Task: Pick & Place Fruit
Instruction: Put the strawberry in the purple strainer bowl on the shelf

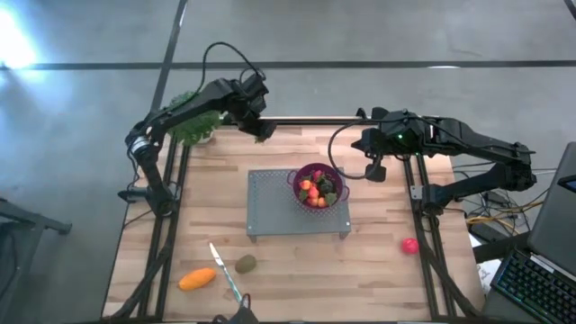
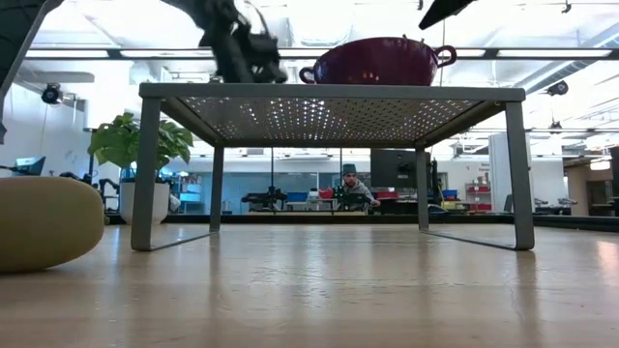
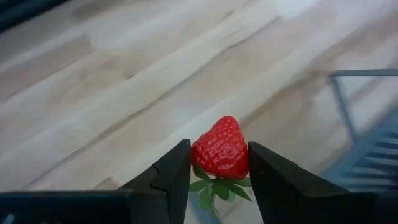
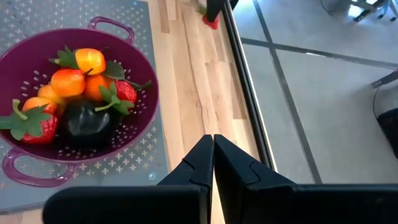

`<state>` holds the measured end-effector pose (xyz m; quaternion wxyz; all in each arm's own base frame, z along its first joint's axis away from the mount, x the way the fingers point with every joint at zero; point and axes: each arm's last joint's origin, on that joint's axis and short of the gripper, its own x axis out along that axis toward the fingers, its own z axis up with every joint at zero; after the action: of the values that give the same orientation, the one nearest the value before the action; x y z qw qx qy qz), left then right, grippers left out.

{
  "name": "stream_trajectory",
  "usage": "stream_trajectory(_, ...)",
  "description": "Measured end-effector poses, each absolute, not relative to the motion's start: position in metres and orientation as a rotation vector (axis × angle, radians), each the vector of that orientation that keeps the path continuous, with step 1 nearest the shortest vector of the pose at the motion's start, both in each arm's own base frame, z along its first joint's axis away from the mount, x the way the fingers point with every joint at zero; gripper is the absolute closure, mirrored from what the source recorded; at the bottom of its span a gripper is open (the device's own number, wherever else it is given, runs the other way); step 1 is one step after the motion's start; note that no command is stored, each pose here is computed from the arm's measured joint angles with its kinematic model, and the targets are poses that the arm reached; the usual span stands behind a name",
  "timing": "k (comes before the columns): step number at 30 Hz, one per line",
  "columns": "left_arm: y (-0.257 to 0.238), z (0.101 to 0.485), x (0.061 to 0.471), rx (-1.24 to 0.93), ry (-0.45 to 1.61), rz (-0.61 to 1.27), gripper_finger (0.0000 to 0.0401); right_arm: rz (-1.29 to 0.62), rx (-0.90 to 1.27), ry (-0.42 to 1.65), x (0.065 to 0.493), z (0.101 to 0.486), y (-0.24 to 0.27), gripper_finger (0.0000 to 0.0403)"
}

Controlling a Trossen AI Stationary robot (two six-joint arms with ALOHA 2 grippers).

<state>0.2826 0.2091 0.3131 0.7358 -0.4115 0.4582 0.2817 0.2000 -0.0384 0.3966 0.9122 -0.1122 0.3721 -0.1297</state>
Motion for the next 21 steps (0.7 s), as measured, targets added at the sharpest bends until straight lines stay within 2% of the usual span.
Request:
stream_trajectory(8, 0.183, 0.364, 0.301, -0.797, 0.905, 0.516, 0.0250, -0.259, -0.249, 0.773, 0.200, 0.396, -0.038, 0.0394)
stream_trajectory(15, 0.135, 0.384, 0.315, -0.615, 0.880, 0.372, 0.0250, -0.222, -0.279, 0.801, 0.198, 0.394, -0.037, 0.0394)
stream_trajectory(21, 0.096, 0.399, 0.310, -0.451, 0.840, 0.380, 0.0250, -0.127, -0.340, 0.774, 0.201, 0.396, -0.027, 0.0394)
